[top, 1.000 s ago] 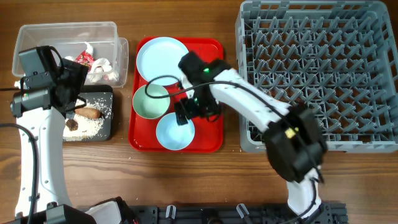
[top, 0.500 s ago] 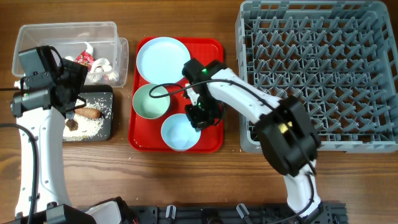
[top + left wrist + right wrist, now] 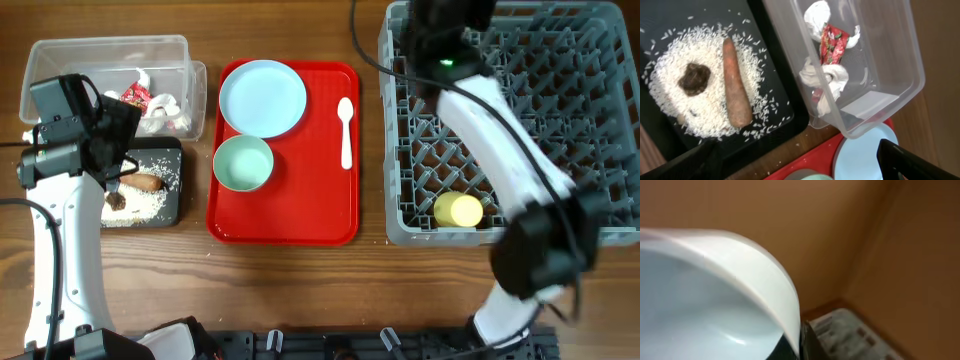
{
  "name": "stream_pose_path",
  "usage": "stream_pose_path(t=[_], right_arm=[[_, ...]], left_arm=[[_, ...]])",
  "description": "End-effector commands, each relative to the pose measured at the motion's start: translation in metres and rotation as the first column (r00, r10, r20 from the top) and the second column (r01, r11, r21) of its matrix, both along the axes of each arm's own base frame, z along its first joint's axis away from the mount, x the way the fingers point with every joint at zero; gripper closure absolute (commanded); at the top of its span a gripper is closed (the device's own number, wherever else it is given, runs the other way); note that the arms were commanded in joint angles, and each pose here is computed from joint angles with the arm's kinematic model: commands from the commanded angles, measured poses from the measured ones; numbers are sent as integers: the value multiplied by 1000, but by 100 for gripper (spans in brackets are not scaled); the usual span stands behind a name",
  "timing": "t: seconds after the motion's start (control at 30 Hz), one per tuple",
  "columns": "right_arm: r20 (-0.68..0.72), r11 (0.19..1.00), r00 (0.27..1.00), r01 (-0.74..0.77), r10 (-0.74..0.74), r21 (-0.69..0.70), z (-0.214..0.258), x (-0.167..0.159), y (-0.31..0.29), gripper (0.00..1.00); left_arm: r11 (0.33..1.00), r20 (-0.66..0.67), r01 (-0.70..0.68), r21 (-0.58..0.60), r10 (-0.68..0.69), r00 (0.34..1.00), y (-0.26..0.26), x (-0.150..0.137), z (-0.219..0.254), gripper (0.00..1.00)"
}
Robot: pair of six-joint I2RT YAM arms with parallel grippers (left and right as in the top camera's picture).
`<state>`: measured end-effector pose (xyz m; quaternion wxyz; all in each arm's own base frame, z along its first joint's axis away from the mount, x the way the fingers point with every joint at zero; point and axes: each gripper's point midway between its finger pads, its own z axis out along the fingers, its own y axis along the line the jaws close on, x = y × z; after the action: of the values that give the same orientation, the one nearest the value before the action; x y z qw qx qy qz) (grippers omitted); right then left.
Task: Sort waste into correct bins and load items into the dishwasher rack
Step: 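Grasp the light-blue bowl on the red tray with the right gripper, then place the light-blue bowl into the back of the dish rack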
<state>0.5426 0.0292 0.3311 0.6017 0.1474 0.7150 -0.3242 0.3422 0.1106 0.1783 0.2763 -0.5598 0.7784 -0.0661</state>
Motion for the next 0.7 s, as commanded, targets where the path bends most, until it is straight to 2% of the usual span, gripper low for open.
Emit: stream_pose_path(t=[0.0, 0.1, 0.2, 0.3, 0.4, 0.43, 0.47, 0.5, 0.53, 0.67], right_arm=[[-350, 907, 920, 15, -179, -422, -71, 22, -7, 96], [-424, 887, 884, -26, -194, -460, -130, 37, -2, 96], [-477, 877, 855, -56, -204, -477, -162, 41, -1, 96], [-532, 862, 816, -89, -224, -499, -175, 35, 4, 96], [-526, 855, 815, -78, -242, -513, -172, 29, 16, 96], [-523, 853, 816, -74, -247, -517, -171, 26, 21, 93], [-522, 851, 818, -78, -243, -519, -171, 25, 27, 63], [-521, 850, 820, -85, -237, -520, -171, 23, 34, 12], [-521, 849, 822, -93, -230, -520, -171, 23, 38, 0], [-487, 856, 851, -95, -195, -508, -163, 22, 56, 0]], left_arm=[[1000, 13, 7, 19, -8, 1000, 1, 1, 6, 0], [1000, 13, 8, 19, -8, 1000, 1, 1, 6, 0], [1000, 13, 8, 19, -8, 1000, 1, 1, 6, 0], [1000, 13, 8, 19, -8, 1000, 1, 1, 6, 0], [1000, 13, 8, 19, -8, 1000, 1, 1, 6, 0], [1000, 13, 8, 19, -8, 1000, 1, 1, 6, 0], [1000, 13, 8, 19, -8, 1000, 1, 1, 6, 0], [1000, 13, 8, 19, -8, 1000, 1, 1, 6, 0], [1000, 13, 8, 19, -8, 1000, 1, 1, 6, 0], [1000, 13, 8, 19, -8, 1000, 1, 1, 6, 0]])
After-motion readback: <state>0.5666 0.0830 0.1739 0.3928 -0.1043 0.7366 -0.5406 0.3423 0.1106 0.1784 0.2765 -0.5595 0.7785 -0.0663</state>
